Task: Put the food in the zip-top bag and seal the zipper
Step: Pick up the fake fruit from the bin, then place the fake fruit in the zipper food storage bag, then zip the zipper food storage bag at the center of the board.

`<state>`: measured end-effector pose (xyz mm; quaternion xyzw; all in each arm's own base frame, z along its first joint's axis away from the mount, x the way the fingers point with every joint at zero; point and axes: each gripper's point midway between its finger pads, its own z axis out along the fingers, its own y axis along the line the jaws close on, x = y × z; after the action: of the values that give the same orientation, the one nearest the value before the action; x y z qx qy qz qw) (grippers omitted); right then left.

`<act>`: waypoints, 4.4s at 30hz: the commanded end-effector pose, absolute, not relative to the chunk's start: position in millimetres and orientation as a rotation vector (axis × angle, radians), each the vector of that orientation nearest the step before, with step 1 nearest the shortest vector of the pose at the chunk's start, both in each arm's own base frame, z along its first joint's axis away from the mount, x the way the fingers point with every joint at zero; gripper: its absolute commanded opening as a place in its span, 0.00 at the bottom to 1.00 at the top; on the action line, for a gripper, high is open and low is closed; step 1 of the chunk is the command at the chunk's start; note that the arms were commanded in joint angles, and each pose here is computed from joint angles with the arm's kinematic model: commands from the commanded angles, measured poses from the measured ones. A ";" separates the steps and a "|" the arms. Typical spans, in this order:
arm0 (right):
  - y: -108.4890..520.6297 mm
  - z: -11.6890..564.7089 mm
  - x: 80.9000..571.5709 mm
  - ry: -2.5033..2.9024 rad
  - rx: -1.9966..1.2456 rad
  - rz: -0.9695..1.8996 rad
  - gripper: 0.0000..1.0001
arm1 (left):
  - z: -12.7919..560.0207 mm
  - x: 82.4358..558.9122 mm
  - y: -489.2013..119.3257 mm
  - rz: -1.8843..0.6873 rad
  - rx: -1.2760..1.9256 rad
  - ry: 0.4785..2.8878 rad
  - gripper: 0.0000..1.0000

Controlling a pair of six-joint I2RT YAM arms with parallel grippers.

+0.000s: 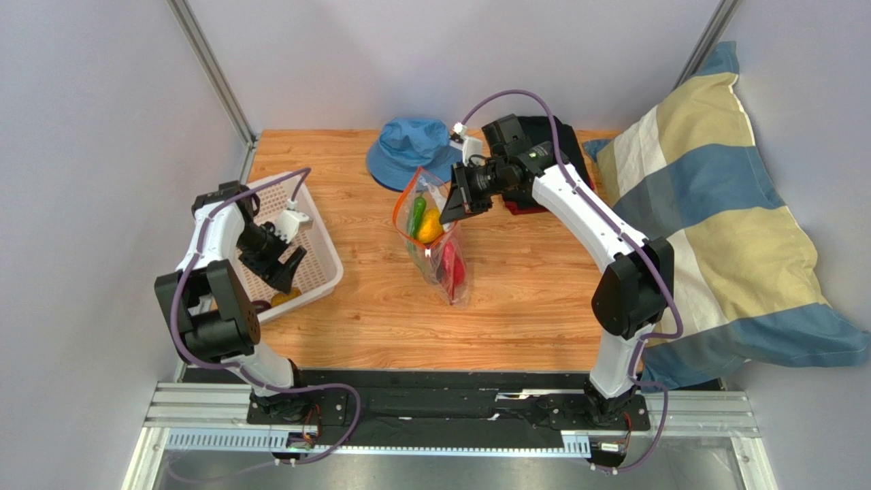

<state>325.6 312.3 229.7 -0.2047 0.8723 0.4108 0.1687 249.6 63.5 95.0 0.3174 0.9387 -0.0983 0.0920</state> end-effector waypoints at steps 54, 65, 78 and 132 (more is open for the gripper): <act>312.4 259.8 318.2 2.357 -0.731 1.256 0.00 | 243.1 278.6 -266.8 -0.745 1.558 1.858 0.76; 320.1 269.3 307.2 2.282 -0.842 1.375 0.00 | 272.4 221.8 -234.1 -0.652 1.846 1.472 0.96; 340.5 271.4 287.2 2.241 -0.954 1.500 0.00 | 238.9 208.1 -259.0 -0.595 1.996 1.185 0.77; 281.6 279.9 252.7 1.434 -1.338 0.806 0.16 | 260.4 234.2 -326.5 -0.966 1.546 1.502 0.00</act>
<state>247.1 275.0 268.3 -0.5372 0.6146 0.3445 0.4637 237.1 -316.9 236.5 0.6059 0.6105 -0.3560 0.3651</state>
